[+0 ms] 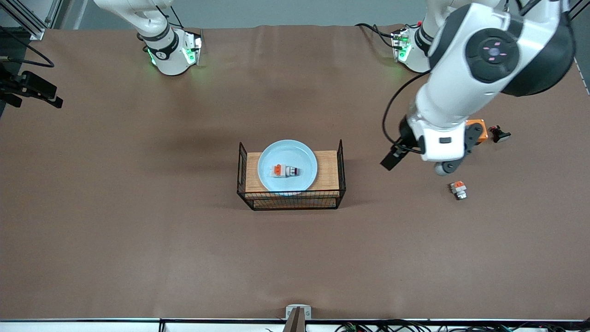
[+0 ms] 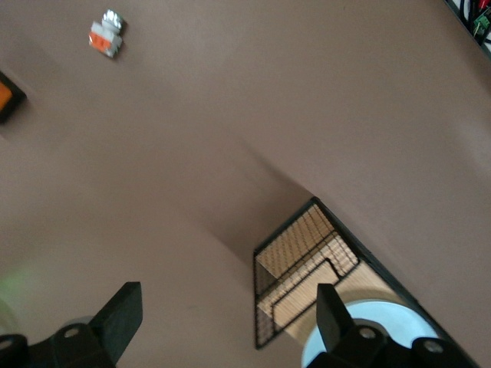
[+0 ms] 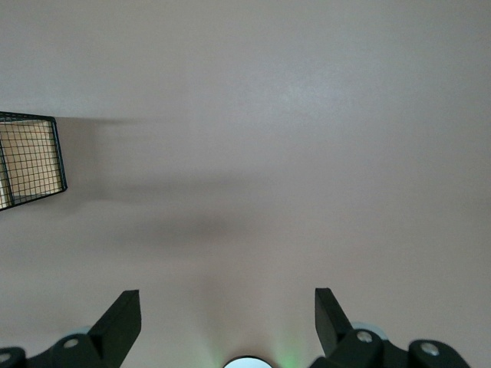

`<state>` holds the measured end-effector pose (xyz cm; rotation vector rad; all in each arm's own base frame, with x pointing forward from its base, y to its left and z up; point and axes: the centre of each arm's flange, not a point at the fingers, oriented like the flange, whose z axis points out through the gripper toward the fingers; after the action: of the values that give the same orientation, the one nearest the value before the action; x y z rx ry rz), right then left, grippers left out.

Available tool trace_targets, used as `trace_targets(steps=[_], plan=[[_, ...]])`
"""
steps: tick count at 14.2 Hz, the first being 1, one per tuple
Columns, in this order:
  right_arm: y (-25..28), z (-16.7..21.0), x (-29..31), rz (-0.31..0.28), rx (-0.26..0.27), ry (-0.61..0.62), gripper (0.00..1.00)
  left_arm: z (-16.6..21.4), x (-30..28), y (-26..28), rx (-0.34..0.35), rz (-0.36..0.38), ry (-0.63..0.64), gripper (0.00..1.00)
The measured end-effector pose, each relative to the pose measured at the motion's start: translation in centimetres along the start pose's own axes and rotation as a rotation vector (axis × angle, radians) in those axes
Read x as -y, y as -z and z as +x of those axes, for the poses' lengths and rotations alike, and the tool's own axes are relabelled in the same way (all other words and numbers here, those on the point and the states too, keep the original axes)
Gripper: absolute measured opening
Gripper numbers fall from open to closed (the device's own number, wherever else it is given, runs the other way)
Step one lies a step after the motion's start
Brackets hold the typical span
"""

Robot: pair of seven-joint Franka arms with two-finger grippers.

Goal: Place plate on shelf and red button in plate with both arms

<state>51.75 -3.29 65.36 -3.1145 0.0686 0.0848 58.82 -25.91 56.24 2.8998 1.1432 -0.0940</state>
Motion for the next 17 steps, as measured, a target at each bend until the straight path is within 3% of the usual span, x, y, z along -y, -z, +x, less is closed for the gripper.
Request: trace_targets(steps=[11, 14, 17], plan=[[0.4, -0.2, -0.2, 0.002, -0.029, -0.002, 1.00, 11.4, 13.6, 0.8, 0.050, 0.012, -0.494, 1.00], [0.4, -0.2, -0.2, 0.002, -0.035, -0.002, 1.00, 13.0, 15.2, 0.3, 0.049, 0.005, -0.551, 1.00], [0.4, -0.2, -0.2, 0.002, -0.035, -0.002, 1.00, 14.1, 17.1, -0.4, -0.021, -0.020, -0.550, 1.00]])
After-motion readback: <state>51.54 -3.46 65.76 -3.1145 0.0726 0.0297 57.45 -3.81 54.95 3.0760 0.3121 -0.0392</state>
